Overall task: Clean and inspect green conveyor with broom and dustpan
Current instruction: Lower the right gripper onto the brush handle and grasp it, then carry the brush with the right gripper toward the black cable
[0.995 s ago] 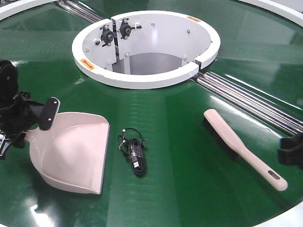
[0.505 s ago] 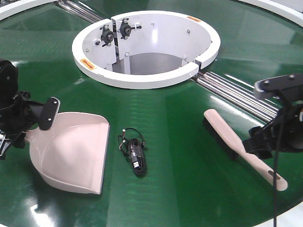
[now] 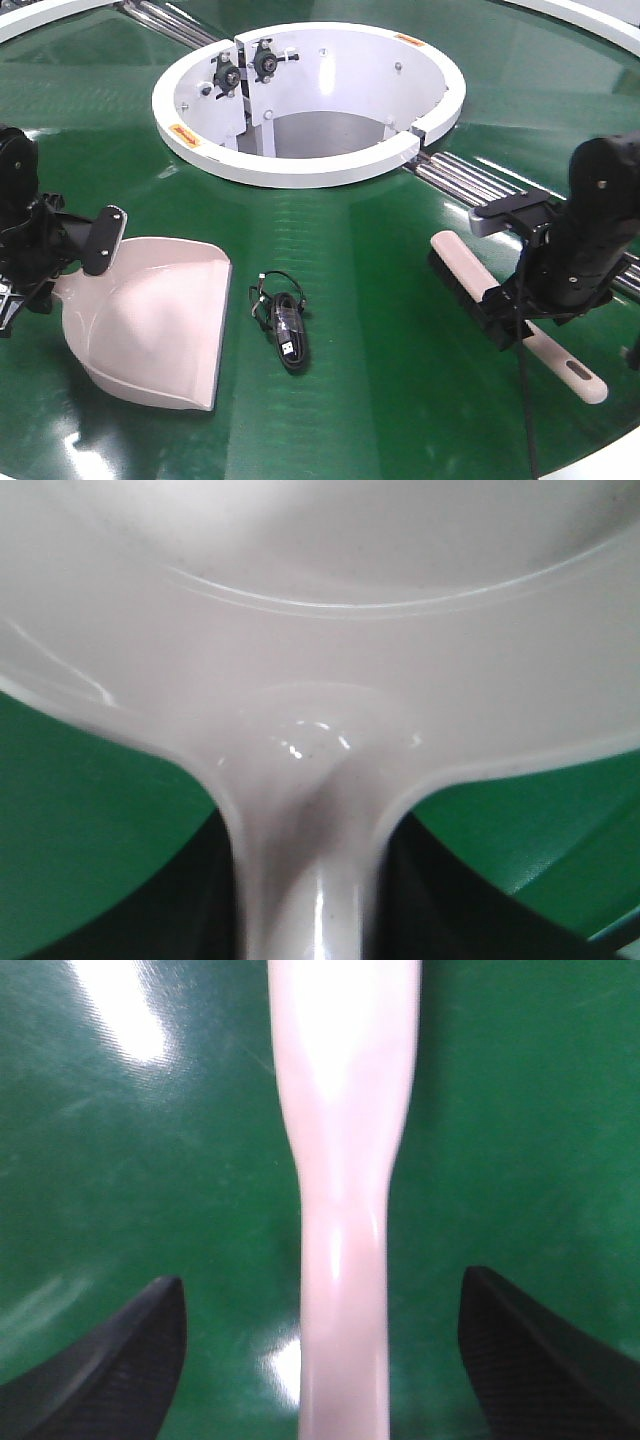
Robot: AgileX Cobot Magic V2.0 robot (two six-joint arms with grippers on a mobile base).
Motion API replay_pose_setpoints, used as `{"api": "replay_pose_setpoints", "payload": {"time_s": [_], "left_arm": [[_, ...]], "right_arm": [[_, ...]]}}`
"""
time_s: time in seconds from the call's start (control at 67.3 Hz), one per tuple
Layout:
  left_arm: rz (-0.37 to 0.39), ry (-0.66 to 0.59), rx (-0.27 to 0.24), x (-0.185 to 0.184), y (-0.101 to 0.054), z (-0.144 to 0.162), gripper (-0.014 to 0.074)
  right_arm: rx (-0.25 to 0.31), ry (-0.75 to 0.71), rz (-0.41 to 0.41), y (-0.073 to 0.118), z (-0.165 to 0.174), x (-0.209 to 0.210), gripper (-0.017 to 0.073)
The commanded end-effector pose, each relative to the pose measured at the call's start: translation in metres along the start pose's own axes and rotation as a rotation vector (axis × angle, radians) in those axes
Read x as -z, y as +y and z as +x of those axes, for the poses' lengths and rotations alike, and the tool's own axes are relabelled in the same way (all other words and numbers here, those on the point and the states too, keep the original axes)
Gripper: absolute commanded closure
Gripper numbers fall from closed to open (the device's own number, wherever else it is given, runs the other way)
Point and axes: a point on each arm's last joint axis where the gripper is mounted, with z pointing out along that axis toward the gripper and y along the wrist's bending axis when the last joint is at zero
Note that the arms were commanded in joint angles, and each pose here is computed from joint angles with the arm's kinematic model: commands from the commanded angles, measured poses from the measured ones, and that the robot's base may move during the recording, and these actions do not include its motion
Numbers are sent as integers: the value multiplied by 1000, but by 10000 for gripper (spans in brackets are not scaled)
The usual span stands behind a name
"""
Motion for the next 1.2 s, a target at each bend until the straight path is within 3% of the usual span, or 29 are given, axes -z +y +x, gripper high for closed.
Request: {"api": "replay_pose_setpoints", "payload": {"time_s": [0.0,0.356,0.609,0.802,1.054,1.188], "left_arm": [[-64,0,7,22,2,3,601],[-64,0,7,22,2,3,601],[-64,0,7,22,2,3,601],[-64,0,7,22,2,3,601],[-64,0,7,22,2,3,601],[-64,0,7,22,2,3,601]], "right_arm": [[12,-24,6,-1,-7,7,39],[19,91,-6,-3,-17,-37,116],[13,60,1,-4,-21,-39,348],[-60,22,44,-8,-23,-33,575],[-185,-90,54,-8,-20,-3,569],[-236,-114,-1,-2,-14,13,569]]}}
